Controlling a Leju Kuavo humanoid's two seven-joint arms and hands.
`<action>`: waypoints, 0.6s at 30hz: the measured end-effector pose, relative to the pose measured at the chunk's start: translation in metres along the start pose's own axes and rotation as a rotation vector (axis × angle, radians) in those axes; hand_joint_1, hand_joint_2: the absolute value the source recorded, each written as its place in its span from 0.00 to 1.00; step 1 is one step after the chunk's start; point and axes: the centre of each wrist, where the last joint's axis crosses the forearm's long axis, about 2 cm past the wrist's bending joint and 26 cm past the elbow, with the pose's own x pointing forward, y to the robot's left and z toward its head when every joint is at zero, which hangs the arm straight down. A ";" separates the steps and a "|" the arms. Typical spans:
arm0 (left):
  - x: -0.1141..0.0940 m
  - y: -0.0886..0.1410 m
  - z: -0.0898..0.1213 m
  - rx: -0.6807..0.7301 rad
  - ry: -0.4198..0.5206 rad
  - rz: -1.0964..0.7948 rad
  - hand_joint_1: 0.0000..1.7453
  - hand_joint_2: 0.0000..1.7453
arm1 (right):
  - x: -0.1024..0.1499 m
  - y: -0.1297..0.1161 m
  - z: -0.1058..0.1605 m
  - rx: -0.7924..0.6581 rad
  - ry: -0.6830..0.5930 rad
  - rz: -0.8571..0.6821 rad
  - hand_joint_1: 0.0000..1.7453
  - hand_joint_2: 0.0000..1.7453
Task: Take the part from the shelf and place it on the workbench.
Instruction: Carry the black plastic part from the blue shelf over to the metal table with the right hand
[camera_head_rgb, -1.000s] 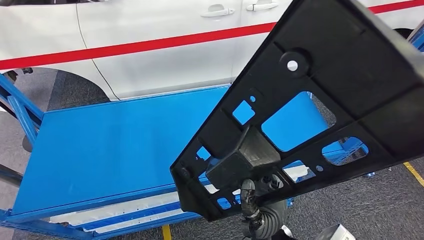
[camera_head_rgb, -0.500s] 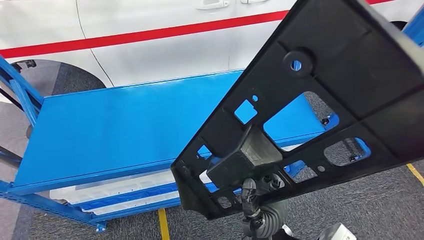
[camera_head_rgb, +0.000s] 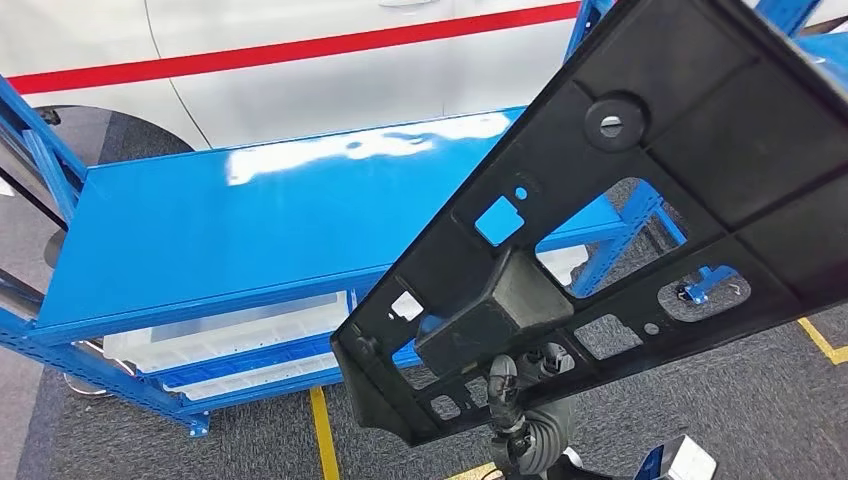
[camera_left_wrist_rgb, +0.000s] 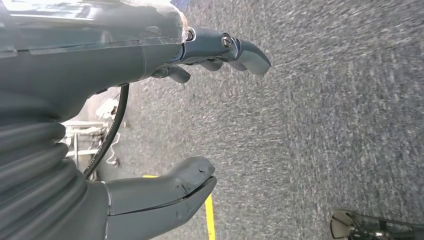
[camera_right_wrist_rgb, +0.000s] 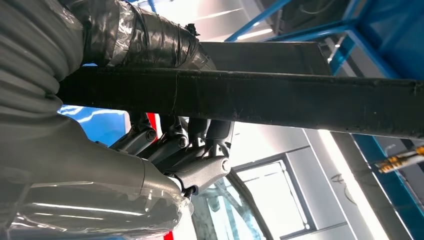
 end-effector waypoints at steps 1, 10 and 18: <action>0.000 0.000 0.000 0.000 0.002 0.000 0.00 1.00 | 0.000 0.000 0.000 0.002 -0.001 -0.009 1.00 1.00; -0.001 0.000 0.000 -0.010 0.008 0.003 0.00 1.00 | -0.001 -0.002 0.001 0.013 0.005 -0.045 1.00 1.00; 0.001 0.001 -0.001 -0.007 0.017 -0.003 0.00 1.00 | 0.000 -0.004 0.008 -0.008 0.011 -0.052 1.00 1.00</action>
